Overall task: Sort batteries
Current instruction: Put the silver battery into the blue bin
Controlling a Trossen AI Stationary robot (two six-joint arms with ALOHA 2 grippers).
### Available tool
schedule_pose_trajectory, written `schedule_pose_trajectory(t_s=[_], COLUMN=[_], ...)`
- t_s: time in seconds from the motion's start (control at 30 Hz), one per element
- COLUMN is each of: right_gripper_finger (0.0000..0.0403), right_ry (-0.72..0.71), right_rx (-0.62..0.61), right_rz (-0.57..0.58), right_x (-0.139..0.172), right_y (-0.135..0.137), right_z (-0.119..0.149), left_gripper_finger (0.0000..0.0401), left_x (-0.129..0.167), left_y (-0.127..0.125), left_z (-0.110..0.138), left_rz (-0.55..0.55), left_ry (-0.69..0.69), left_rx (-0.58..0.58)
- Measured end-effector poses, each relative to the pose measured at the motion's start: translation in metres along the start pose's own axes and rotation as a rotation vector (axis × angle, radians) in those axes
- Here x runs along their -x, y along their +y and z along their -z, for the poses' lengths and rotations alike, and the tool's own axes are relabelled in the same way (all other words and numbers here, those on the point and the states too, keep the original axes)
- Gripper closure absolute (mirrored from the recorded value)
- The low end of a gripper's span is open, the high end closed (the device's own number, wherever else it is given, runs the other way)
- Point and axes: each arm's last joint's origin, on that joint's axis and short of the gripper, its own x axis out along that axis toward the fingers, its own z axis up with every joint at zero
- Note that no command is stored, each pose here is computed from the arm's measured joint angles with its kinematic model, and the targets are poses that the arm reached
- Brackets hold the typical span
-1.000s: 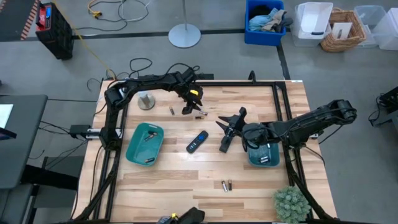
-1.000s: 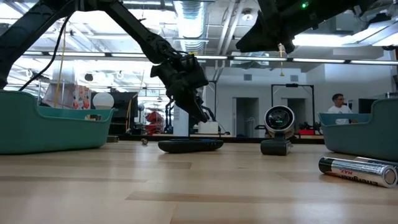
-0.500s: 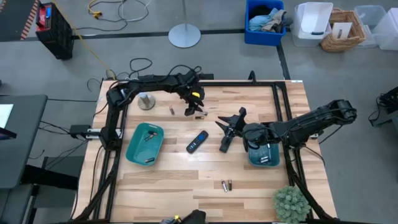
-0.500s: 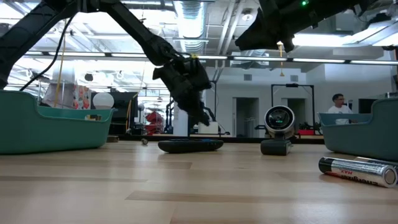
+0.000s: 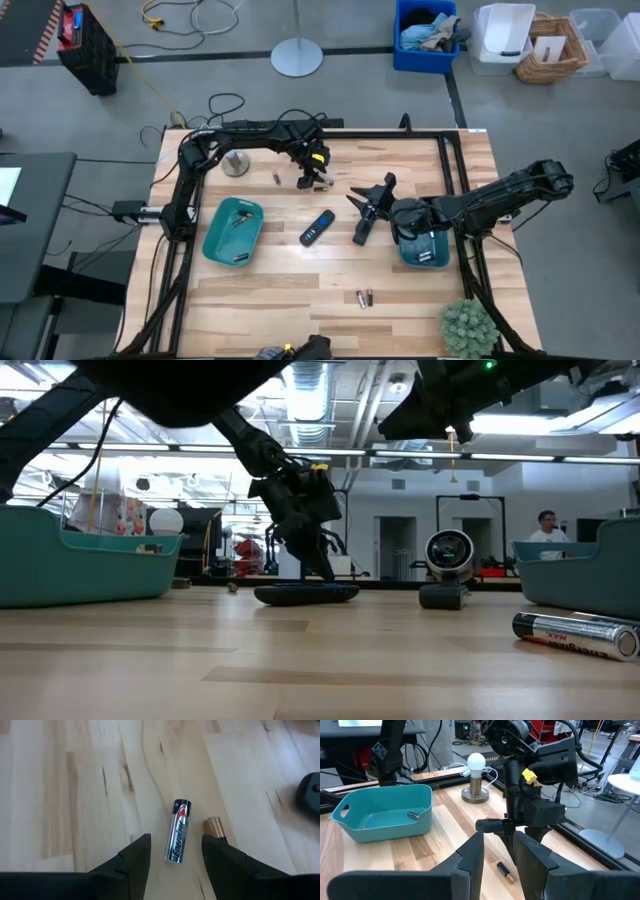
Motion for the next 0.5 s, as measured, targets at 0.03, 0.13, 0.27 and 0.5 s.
schedule_pose_trajectory(t_s=[0.03,0.13,0.27,0.5], right_gripper_finger=[0.0280,0.0280,0.0280,0.0280], right_ry=[0.000,0.001,0.002,0.002], right_rx=[0.000,0.001,0.002,0.002], right_rz=[0.000,-0.003,-0.001,-0.001], right_x=[-0.0001,0.0005,0.0002,0.0002], right_y=[-0.0001,0.0006,0.0002,0.0002], right_z=[0.0000,0.0002,0.0003,0.0003], left_gripper_finger=[0.0229,0.0229,0.0229,0.0229], left_x=[0.0000,0.0000,0.0000,0.0001], left_y=[0.0000,0.0000,-0.0009,-0.0013], left_z=[0.0000,0.0003,0.0027,0.0039], left_rz=[0.000,-0.003,-0.010,-0.014], left_ry=[0.000,0.006,0.040,0.059], left_rx=[-0.002,-0.004,-0.005,-0.005])
